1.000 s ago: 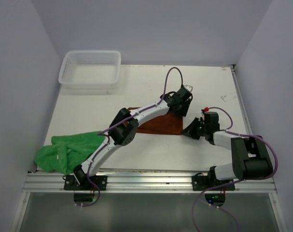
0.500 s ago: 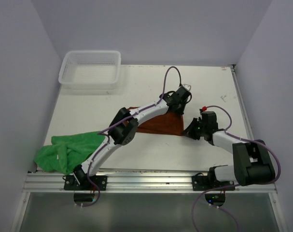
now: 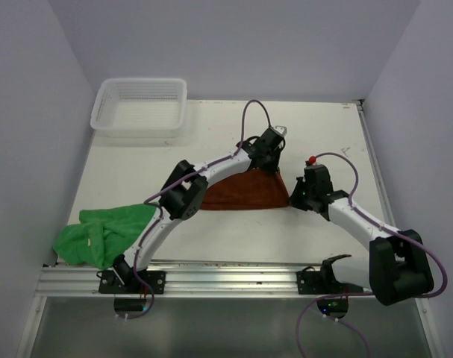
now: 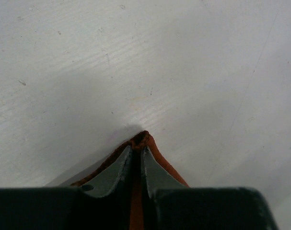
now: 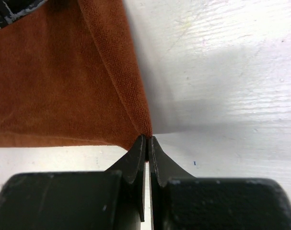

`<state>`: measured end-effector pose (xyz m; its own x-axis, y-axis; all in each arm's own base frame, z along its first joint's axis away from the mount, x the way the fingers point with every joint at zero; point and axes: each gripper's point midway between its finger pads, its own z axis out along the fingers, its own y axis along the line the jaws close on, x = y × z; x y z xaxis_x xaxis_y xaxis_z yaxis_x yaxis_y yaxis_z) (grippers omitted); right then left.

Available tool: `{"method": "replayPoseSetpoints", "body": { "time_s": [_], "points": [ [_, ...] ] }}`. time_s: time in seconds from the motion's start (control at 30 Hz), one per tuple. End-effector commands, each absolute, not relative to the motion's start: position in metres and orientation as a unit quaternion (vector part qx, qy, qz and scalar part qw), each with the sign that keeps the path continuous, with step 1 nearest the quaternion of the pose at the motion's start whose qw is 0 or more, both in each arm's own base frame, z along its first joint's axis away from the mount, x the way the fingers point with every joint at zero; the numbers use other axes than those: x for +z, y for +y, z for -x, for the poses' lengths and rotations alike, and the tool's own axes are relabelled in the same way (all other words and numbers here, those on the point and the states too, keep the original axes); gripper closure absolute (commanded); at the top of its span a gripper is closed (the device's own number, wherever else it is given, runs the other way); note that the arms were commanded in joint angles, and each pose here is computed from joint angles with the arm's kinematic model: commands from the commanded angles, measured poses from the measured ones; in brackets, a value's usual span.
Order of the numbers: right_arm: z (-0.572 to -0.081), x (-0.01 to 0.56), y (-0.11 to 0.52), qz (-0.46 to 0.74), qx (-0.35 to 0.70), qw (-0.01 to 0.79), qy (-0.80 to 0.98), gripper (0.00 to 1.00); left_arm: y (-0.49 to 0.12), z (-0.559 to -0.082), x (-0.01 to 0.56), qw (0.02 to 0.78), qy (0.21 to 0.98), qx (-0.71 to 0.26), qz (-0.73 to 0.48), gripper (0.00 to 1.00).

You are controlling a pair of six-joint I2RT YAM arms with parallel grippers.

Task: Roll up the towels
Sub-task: Roll the towel

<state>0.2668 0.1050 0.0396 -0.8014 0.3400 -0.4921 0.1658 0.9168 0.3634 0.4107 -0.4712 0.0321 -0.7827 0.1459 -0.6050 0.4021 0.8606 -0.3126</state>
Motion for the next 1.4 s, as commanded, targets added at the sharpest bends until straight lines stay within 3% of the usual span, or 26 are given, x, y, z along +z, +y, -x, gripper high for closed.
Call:
{"method": "replayPoseSetpoints", "body": {
  "time_s": [0.0, 0.73, 1.37],
  "points": [
    [-0.255, 0.041, 0.089, -0.114, 0.095, 0.272, 0.951, 1.00, -0.472, -0.436, 0.089, 0.349, 0.891, -0.262, -0.130, 0.87],
    [-0.256, 0.069, 0.109, 0.025, -0.076, 0.327, 0.942, 1.00, -0.459, -0.442, 0.123, 0.376, 0.857, -0.326, -0.131, 0.87],
    [-0.260, 0.059, 0.156, 0.080, -0.048, 0.323, 0.942, 1.00, -0.435, -0.437, 0.109, 0.377, 0.864, -0.307, -0.132, 0.88]
  ]
}}
